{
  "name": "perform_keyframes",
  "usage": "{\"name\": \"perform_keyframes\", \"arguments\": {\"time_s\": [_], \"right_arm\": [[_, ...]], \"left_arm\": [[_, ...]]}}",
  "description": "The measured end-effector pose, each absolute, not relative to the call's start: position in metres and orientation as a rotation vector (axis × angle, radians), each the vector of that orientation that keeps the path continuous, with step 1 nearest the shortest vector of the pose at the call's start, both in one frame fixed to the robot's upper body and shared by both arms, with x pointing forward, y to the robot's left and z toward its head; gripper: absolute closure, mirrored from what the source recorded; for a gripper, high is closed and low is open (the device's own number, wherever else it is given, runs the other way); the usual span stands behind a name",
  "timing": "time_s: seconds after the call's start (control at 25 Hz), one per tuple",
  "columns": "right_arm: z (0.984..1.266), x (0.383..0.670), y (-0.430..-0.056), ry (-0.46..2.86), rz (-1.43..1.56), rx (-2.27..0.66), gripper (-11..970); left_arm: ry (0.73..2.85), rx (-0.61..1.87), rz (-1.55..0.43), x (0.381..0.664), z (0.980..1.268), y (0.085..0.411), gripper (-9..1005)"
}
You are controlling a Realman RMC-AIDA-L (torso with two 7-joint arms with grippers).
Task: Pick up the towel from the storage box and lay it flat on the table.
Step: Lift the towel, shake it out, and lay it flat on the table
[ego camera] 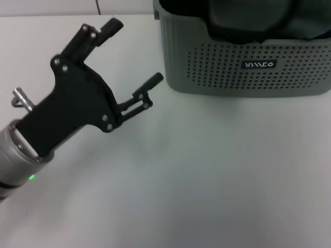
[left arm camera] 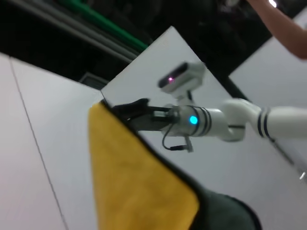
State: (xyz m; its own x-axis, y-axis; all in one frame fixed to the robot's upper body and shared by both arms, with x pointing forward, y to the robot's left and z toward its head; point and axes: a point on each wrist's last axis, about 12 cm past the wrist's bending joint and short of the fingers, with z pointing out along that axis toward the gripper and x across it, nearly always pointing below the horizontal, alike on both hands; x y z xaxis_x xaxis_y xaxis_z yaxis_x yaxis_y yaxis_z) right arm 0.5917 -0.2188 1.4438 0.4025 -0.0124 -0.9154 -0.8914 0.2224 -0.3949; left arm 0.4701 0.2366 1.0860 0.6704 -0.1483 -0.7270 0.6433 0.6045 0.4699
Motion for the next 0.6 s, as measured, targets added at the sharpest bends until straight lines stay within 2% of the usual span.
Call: {"name": "perform_keyframes", "arguments": {"time_s": [0.36,0.6], "right_arm": [[1.435,0.61,-0.18,1.05,0.804,-1.244,946],[1.426,0.618,-0.159,1.094,0.821,-1.275,945]], "left_arm": [[0.622,0.747,-0.224,0.471,1.086,0.236,197],[0.594,0.755,-0.133,0.475,1.088,0.234,198]]}}
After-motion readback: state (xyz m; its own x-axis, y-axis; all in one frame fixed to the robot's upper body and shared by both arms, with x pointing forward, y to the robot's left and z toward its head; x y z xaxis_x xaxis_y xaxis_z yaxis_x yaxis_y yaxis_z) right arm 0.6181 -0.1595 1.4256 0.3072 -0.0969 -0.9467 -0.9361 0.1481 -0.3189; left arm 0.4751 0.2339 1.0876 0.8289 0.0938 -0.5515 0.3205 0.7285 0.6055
